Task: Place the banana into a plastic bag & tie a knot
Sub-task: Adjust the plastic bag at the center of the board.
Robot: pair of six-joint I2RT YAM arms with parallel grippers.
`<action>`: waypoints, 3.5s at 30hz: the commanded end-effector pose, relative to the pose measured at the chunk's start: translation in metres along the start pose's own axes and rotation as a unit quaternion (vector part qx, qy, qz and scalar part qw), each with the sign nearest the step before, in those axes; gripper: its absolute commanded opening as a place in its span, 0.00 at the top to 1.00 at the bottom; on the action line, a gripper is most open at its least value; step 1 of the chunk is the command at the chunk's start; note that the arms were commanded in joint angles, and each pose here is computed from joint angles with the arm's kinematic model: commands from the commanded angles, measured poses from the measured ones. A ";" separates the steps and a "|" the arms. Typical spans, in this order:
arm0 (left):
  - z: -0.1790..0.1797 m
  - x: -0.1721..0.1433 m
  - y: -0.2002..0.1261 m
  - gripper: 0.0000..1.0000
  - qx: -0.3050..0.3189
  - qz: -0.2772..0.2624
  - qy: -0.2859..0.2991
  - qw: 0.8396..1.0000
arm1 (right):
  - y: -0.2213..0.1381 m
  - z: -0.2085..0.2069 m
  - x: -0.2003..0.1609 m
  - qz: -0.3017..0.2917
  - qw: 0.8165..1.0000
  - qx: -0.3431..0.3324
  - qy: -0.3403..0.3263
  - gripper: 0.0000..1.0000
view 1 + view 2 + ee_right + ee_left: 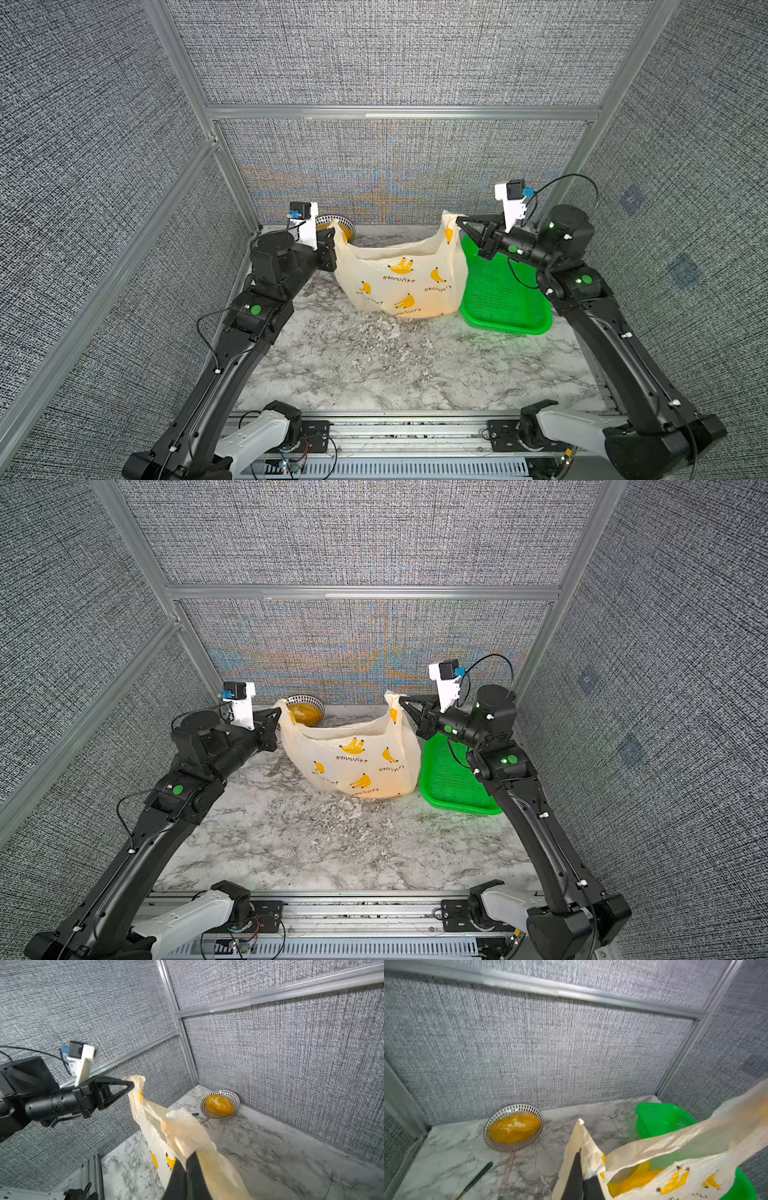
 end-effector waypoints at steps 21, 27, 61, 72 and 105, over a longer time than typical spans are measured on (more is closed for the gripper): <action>0.000 0.001 0.021 1.00 -0.082 0.021 0.046 0.995 | -0.006 -0.014 -0.034 -0.030 0.987 0.096 -0.128 0.02; 0.001 0.002 0.029 1.00 -0.095 0.035 0.054 0.993 | -0.015 0.007 -0.061 -0.073 0.964 0.191 -0.171 0.02; 0.004 0.024 0.042 1.00 -0.081 0.055 0.008 0.995 | -0.020 0.123 -0.148 -0.094 0.961 0.068 -0.252 0.02; 0.004 0.023 0.041 1.00 -0.077 0.059 0.003 0.995 | -0.008 0.176 -0.151 -0.102 0.958 0.041 -0.267 0.02; -0.010 0.044 -0.024 1.00 -0.072 0.021 -0.006 0.997 | 0.003 0.141 -0.029 -0.045 0.977 -0.108 -0.181 1.00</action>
Point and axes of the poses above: each gripper's point midway between its finger pads, its own y axis out along the fingers, its own z axis along the line the jaws close on, x = y × z, the point moved 9 cm from there along -y, back along the fingers, and after that the axes turned 7 degrees about -y, right-handed, at the moved point
